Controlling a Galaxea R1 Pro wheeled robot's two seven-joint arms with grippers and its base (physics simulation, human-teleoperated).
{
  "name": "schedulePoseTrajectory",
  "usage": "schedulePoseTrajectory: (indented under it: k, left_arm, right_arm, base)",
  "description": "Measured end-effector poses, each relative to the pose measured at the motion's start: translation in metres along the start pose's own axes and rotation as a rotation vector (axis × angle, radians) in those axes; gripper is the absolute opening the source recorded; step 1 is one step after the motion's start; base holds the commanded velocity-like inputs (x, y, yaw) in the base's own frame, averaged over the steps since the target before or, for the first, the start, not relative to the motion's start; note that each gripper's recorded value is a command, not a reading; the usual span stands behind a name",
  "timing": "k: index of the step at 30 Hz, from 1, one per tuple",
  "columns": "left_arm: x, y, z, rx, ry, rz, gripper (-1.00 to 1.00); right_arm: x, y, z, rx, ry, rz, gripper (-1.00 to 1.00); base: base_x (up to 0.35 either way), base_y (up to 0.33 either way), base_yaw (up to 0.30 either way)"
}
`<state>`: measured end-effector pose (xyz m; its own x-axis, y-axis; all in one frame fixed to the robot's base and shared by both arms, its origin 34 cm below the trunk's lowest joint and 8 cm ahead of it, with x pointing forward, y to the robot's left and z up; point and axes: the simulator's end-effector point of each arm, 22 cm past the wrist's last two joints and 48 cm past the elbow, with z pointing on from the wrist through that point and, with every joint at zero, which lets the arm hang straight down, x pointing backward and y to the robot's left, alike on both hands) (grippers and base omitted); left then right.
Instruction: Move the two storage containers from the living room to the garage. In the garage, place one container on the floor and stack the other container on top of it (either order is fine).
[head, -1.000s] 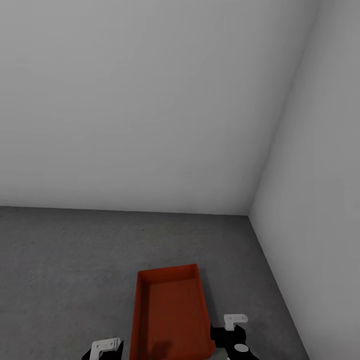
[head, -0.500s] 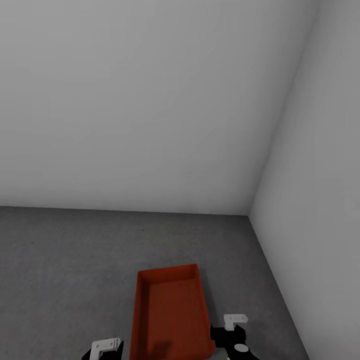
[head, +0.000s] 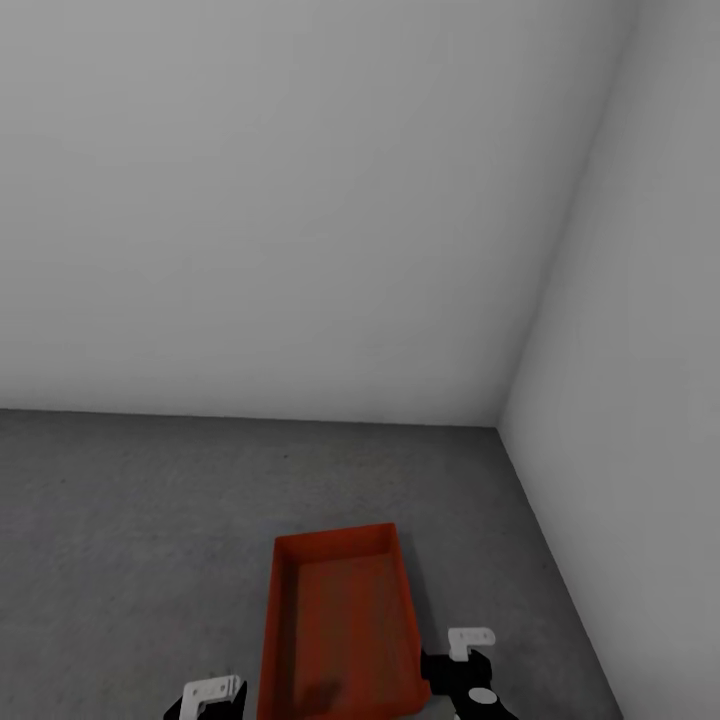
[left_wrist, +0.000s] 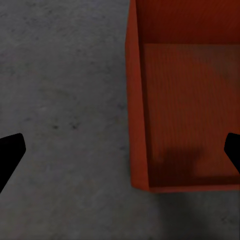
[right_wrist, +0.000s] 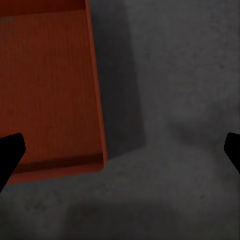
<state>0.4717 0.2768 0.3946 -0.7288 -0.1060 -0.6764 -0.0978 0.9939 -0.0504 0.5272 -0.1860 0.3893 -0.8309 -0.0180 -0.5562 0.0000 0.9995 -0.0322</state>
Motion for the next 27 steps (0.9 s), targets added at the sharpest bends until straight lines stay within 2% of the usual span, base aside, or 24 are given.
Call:
schedulePoseTrajectory:
  k: [17,27]
  left_arm:
    - [0.002,0.0,0.001,0.0,0.0,0.0,1.0]
    - [-0.014,-0.001,-0.011,0.0,0.0,0.0,1.0]
  right_arm:
    - [0.001,0.0,0.002,0.0,0.0,0.0,1.0]
    - [-0.012,-0.001,-0.013,0.0,0.0,0.0,1.0]
  base:
    - [0.0,0.0,0.0]
    - [0.0,0.0,0.0]
